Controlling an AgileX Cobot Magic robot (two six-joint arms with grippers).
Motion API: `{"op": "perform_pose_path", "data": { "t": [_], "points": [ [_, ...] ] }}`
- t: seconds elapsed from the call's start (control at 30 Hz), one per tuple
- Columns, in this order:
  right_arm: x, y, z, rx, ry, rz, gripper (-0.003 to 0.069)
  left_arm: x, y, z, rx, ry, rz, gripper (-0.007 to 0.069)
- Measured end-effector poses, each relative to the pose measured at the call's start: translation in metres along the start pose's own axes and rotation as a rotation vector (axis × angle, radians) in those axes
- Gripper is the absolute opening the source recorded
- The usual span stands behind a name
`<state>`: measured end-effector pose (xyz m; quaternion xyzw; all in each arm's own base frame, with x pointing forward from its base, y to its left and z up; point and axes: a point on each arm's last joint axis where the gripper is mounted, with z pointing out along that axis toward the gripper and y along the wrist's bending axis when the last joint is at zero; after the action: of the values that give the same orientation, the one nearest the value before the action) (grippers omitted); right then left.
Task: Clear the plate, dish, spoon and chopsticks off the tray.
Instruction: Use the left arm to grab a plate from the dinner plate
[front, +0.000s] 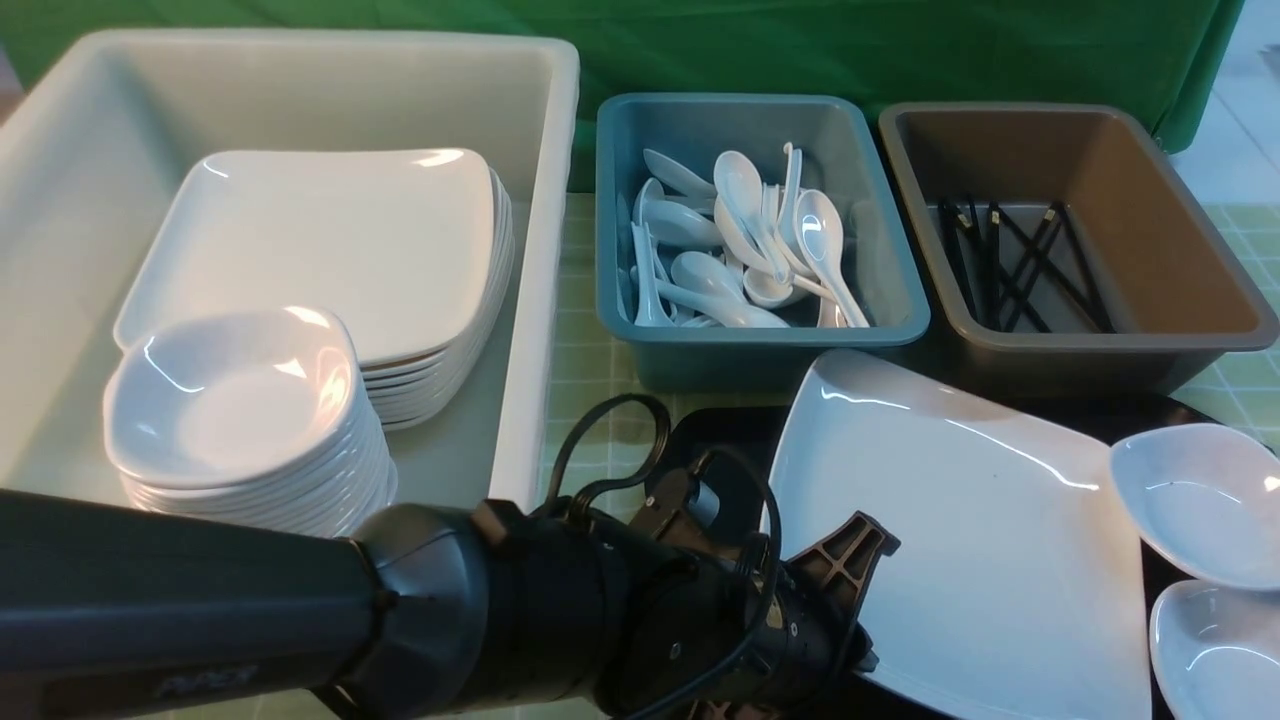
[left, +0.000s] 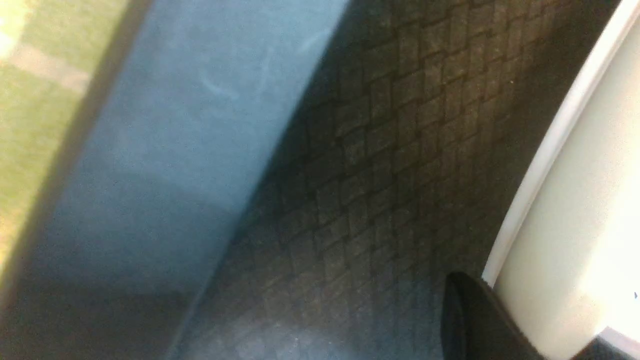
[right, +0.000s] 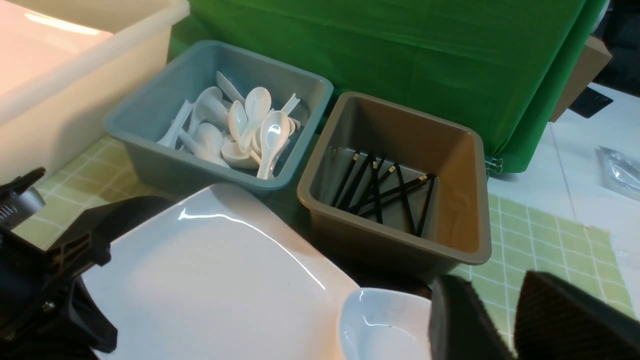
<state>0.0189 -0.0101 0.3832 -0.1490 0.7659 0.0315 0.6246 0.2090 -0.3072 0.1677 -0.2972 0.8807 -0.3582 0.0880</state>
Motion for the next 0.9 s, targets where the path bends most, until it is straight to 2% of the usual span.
{"op": "perform_pose_path", "data": {
  "t": [0.27, 0.53, 0.9],
  "points": [
    [0.001, 0.000, 0.000, 0.001, 0.008, 0.000, 0.0188, 0.000, -0.006, -0.014, 0.002, 0.001, 0.077, 0.0022],
    [0.001, 0.000, 0.000, 0.001, 0.011, 0.000, 0.0195, -0.003, -0.004, -0.043, -0.127, 0.013, 0.101, 0.0019],
    [0.001, 0.000, 0.000, 0.001, 0.011, 0.000, 0.0200, 0.003, -0.005, -0.068, -0.168, 0.029, 0.216, 0.0018]
  ]
}}
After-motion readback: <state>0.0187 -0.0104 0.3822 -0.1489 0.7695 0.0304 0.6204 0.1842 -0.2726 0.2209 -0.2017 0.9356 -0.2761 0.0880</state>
